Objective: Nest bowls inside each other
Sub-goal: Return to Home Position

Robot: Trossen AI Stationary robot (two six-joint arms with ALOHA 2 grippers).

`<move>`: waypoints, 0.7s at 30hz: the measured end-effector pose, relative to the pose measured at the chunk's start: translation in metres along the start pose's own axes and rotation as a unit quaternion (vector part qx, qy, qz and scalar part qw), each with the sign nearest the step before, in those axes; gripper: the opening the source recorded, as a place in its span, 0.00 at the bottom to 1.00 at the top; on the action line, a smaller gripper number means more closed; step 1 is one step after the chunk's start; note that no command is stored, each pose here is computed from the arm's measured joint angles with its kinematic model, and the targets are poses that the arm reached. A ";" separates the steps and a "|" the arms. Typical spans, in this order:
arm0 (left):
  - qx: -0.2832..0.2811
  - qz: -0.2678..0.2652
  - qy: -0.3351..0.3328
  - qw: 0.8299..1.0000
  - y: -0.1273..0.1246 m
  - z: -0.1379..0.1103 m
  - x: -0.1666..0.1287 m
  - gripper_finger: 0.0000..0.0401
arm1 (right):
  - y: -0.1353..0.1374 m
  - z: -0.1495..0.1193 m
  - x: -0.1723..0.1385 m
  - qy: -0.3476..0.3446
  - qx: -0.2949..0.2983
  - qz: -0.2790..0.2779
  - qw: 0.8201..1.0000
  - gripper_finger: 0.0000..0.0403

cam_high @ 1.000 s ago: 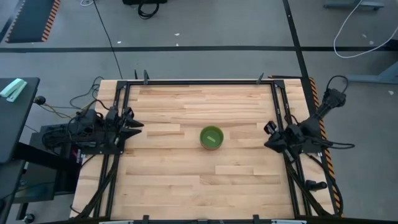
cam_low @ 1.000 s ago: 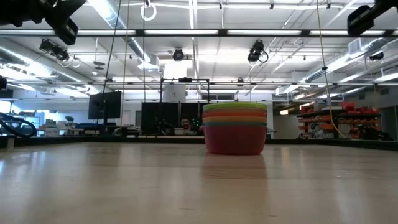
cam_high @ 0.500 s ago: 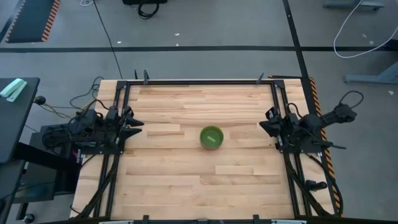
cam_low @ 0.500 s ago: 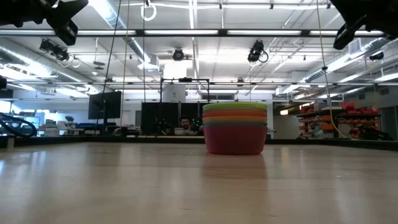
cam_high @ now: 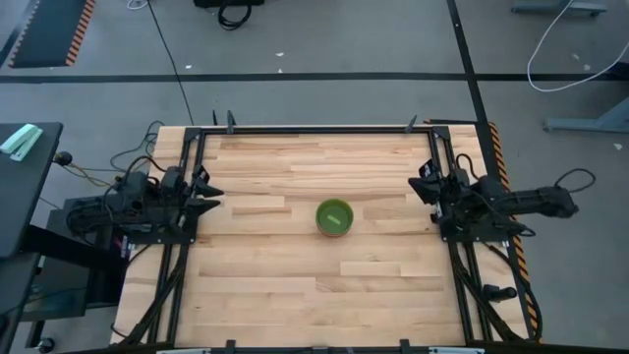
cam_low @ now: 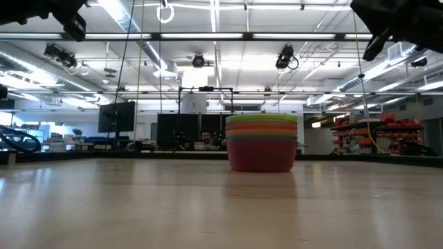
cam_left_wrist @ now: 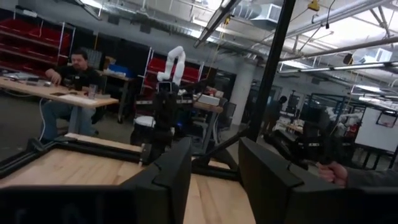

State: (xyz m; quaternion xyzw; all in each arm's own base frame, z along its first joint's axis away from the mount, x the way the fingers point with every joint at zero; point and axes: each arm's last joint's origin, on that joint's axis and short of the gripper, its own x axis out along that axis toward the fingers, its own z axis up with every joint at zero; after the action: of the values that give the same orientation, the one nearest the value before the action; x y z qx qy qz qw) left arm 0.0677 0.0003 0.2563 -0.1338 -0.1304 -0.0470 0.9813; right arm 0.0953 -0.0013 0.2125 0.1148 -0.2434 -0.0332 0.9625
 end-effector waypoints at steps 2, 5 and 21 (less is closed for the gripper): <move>0.000 0.001 0.002 1.000 0.000 0.000 0.000 0.36 | -0.004 0.001 0.000 -0.001 0.000 -0.002 1.000 0.04; 0.003 0.006 0.021 1.000 0.001 -0.004 0.000 0.37 | -0.009 -0.001 0.001 0.015 -0.001 -0.007 1.000 0.04; 0.009 0.043 0.090 0.995 0.006 -0.018 -0.002 0.36 | -0.031 -0.016 -0.003 0.108 -0.058 -0.081 0.989 0.04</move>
State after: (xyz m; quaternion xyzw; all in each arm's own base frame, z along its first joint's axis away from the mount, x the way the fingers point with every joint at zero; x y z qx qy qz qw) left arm 0.0711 0.0015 0.2377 -0.1261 -0.0364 -0.0157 0.9912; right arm 0.1003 -0.0279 0.1899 0.0815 -0.1257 -0.1123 0.9823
